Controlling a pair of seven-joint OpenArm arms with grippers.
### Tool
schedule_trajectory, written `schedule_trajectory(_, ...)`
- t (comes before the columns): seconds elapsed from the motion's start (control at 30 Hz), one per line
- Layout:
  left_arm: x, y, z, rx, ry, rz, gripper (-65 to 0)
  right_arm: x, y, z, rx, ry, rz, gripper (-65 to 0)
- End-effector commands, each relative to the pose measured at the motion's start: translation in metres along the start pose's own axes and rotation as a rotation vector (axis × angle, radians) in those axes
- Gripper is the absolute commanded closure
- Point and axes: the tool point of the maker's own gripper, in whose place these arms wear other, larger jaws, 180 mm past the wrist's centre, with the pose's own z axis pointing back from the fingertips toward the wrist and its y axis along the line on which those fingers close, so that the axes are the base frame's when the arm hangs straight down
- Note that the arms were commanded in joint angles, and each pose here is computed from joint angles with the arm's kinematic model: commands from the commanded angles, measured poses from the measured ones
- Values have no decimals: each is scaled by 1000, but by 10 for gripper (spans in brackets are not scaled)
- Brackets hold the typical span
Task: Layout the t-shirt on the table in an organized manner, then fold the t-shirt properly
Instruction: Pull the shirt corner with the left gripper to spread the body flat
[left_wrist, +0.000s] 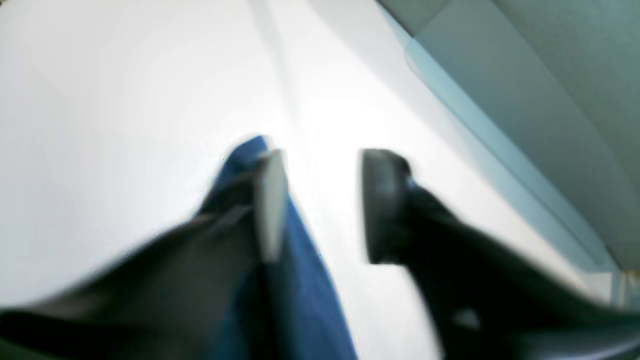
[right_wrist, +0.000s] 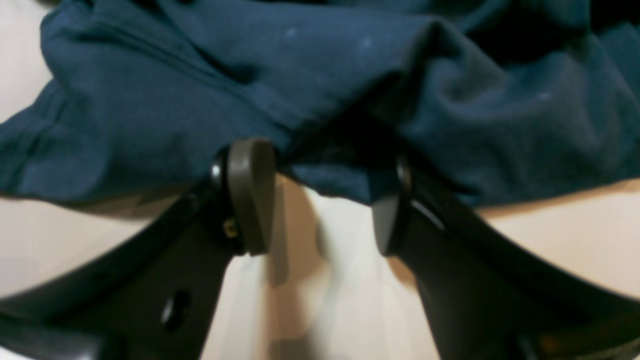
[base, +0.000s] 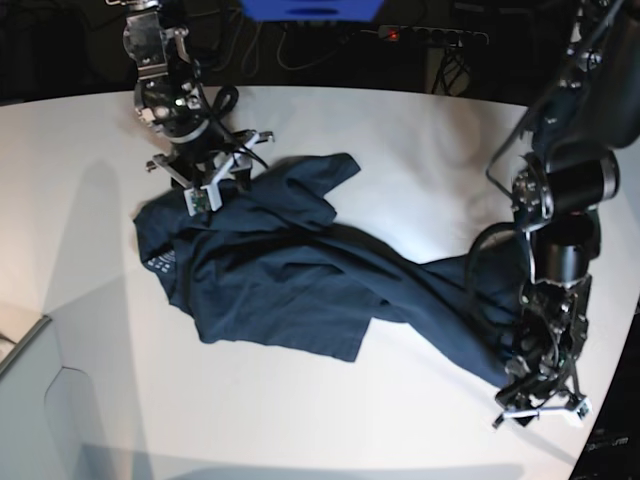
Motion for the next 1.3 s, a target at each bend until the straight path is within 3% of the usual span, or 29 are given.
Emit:
schedule_trajectory(0.0,21,-6,2,-25,-57,-3,-333,-42,2,6,4,166,-3,-298)
schedule_trajectory(0.13,7,27,32,-21,-106,-59,-344,-41,2,6,4,165,-2,-298)
schedule_trajectory(0.27,-21,59,79,-25,-90,-124,-346,-41,2,6,4,163,-2,-298)
schedule_trajectory(0.47,-62,131,128,62,-29,-20,-347,-40,3,6,5,160,-5,-298)
schedule_trajectory(0.7,-96,180,138,170,48,33,-347,-40,1,6,3,161,1,-298)
schedule_trajectory(1.1,-103,169,114,173,80,75,-341,-41,0,6,1,163,1,-298)
schedule_trajectory(1.17,-107,171,110,184,95,84,-308,-41,-3,7,-4,164,4,-298)
schedule_trajectory(1.27,-114,179,109,205,114,93,-123,-42,-12,8,-16,166,19,-298)
